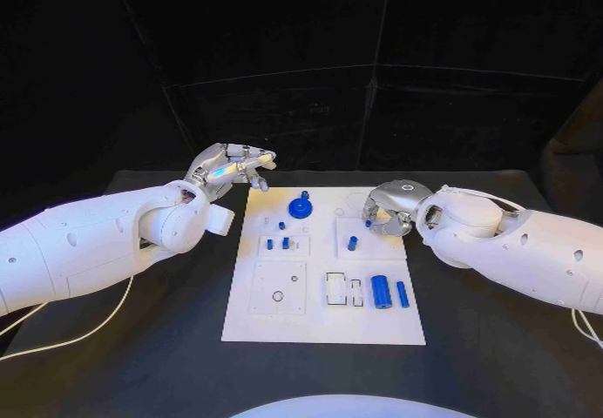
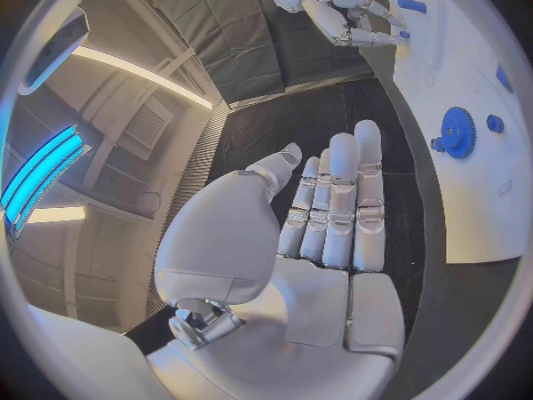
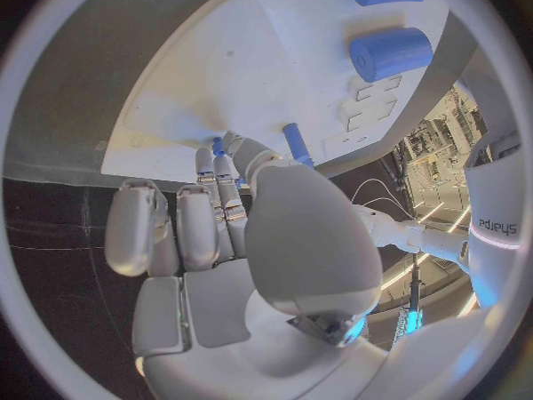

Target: Assemble the parts on the task board

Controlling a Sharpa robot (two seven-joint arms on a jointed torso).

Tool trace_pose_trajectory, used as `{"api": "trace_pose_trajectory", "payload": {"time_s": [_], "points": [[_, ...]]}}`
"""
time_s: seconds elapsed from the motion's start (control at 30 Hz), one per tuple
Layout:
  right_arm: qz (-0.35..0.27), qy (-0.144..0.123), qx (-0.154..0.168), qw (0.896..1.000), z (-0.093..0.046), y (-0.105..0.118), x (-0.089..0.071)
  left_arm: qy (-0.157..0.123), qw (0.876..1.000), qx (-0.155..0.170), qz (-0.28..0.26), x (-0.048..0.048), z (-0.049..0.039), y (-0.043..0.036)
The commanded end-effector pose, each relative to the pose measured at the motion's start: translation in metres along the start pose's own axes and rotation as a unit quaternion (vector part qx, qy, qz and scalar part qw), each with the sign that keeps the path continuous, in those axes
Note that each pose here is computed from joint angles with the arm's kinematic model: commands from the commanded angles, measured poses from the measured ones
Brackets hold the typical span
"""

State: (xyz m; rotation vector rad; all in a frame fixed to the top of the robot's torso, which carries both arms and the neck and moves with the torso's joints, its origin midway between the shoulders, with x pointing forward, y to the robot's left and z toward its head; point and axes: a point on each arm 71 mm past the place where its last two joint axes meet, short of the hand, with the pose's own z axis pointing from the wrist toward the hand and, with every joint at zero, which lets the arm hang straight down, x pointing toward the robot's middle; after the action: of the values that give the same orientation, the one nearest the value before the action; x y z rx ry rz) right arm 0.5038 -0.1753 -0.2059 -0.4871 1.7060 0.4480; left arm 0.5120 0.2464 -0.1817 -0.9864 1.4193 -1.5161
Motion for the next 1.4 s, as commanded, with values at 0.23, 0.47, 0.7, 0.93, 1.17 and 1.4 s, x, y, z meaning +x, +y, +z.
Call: {"api": "trace_pose_trajectory", "payload": {"time_s": [0.23, 0.47, 0.7, 0.93, 1.17, 1.4], "points": [[-0.003, 0.017, -0.012, 1.0, 0.003, 0.005, 0.004, 0.001, 1.0, 0.011, -0.013, 0.0001, 0.0002, -0.0024], [-0.003, 0.025, -0.01, 1.0, 0.005, 0.005, 0.007, 0.0, 1.0, 0.01, -0.012, -0.0006, 0.0003, -0.0021], [-0.011, 0.011, 0.005, 1.0, 0.006, 0.002, 0.007, -0.002, 1.0, 0.007, -0.011, -0.0023, 0.0, -0.0017], [-0.014, -0.012, 0.012, 1.0, 0.006, 0.001, 0.004, -0.005, 1.0, 0.004, -0.01, -0.004, -0.0007, -0.0013], [-0.009, -0.036, 0.006, 0.999, 0.003, 0.005, -0.001, -0.008, 1.0, 0.001, -0.009, -0.0063, -0.0011, -0.0009], [0.004, -0.063, 0.006, 0.998, -0.008, 0.006, -0.007, -0.011, 1.0, -0.001, -0.007, -0.0096, -0.0018, -0.0005]]}}
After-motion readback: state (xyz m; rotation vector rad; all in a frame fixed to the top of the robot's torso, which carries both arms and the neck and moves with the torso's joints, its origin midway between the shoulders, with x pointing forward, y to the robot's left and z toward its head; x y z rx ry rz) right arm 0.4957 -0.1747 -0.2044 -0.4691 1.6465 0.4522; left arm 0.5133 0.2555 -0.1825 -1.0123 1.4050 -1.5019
